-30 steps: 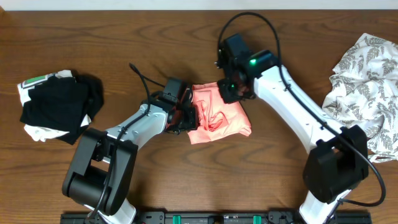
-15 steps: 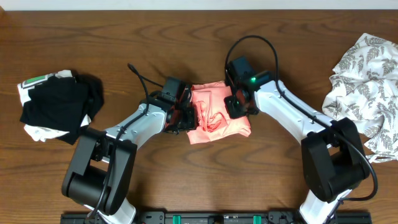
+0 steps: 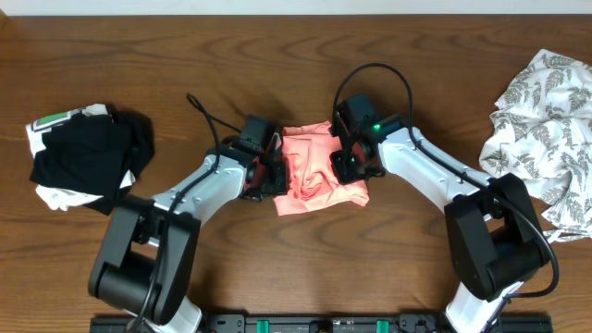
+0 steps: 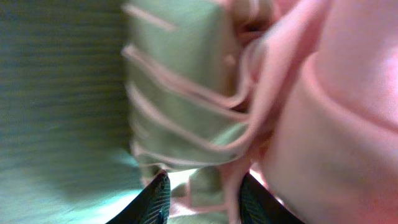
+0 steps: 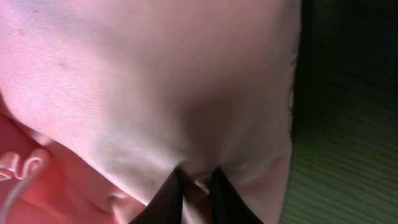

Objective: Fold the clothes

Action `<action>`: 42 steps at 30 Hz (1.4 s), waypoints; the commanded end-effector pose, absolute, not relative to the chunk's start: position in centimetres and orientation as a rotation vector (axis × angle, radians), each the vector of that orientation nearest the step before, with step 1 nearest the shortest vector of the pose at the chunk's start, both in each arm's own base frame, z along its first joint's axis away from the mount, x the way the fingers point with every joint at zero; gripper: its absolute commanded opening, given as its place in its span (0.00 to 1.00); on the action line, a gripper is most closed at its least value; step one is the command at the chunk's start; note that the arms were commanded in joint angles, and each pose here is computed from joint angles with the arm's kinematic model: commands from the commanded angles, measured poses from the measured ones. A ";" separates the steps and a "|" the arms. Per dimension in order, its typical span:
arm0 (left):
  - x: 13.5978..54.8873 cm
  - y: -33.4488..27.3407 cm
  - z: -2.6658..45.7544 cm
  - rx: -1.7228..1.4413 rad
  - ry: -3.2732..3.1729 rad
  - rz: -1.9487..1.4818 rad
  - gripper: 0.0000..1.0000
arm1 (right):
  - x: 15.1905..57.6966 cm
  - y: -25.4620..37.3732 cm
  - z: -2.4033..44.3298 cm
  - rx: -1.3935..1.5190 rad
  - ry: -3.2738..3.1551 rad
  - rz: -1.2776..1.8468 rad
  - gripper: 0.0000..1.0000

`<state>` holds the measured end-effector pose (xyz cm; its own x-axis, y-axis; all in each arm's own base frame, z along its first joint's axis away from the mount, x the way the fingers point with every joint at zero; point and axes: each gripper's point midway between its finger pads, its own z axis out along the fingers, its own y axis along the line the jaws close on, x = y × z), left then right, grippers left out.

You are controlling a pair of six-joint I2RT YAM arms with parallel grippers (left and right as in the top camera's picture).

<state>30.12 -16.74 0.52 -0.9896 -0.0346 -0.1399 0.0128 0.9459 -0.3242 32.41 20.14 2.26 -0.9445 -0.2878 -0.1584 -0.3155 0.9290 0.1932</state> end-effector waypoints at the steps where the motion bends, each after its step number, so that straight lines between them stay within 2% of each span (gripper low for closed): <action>1: 31.3 -13.2 1.7 -0.058 2.891 -0.243 0.37 | 31.9 20.3 1.7 -0.455 2.985 0.351 0.15; 4: 31.6 -11.8 3.8 -0.078 2.829 -0.156 0.37 | 31.9 20.3 1.7 -0.455 2.985 0.351 0.15; 9: 32.3 -11.9 8.0 -0.135 2.707 -0.222 0.37 | 31.9 20.3 1.7 -0.455 2.985 0.351 0.15; 12: 32.5 -13.2 10.5 -0.126 2.631 -0.337 0.32 | 31.9 20.4 1.7 -0.455 2.985 0.351 0.15; 16: 32.9 -15.9 12.2 -0.048 2.563 -0.472 0.30 | 31.9 20.3 1.7 -0.455 2.985 0.351 0.15; 20: 33.5 -19.3 12.7 0.076 2.502 -0.577 0.23 | 31.9 20.4 1.7 -0.455 2.985 0.352 0.15; 26: 34.0 -23.2 12.1 0.198 2.457 -0.695 0.23 | 31.8 20.3 1.6 -0.455 2.988 0.351 0.15; 42: 34.6 -24.6 8.0 0.218 2.517 -0.718 0.23 | 31.8 20.3 1.6 -0.444 2.991 0.351 0.15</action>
